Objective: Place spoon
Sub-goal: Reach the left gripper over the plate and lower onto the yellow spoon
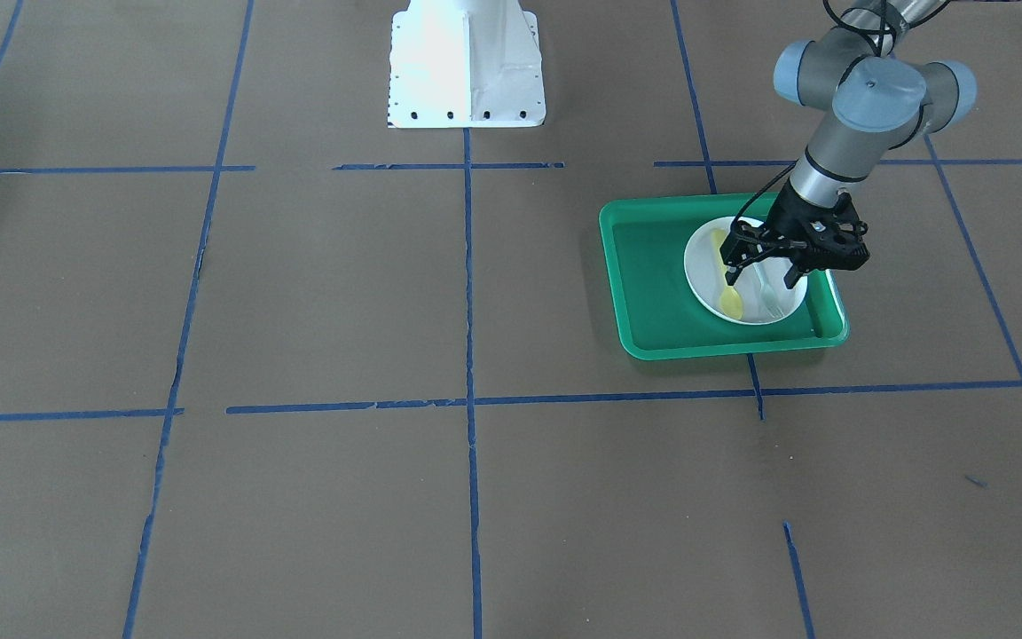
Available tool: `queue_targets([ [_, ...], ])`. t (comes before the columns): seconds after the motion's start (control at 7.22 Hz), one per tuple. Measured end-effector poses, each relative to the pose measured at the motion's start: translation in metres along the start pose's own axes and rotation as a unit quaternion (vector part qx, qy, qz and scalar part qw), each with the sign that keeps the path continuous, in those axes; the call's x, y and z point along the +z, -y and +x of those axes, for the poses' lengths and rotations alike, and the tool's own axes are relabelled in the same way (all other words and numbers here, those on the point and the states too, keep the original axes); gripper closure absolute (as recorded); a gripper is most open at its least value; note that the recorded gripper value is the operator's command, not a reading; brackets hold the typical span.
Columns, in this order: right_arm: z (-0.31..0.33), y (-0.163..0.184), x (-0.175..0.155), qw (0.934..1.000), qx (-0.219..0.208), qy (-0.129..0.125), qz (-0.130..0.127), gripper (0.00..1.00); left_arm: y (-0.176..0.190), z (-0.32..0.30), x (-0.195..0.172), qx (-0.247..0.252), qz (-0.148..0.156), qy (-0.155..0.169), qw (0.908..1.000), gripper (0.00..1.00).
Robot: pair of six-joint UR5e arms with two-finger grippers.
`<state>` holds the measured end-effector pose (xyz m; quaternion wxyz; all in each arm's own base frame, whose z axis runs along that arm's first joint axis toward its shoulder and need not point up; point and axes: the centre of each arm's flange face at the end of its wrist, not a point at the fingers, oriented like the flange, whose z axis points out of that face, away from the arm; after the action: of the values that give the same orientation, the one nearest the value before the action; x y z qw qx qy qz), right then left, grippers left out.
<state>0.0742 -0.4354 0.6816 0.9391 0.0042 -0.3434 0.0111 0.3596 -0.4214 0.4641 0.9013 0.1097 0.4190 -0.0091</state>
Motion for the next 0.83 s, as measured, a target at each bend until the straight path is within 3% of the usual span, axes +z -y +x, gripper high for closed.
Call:
queue_targets([
  [0.14,0.0,0.0,0.0,1.0,0.0,0.0,0.0,0.0,-0.004,0.004,0.003,0.003,-0.004,-0.001,1.0,0.34],
  [0.83,0.0,0.0,0.0,1.0,0.0,0.0,0.0,0.0,-0.019,0.019,0.013,0.015,-0.021,-0.002,0.9997,0.38],
])
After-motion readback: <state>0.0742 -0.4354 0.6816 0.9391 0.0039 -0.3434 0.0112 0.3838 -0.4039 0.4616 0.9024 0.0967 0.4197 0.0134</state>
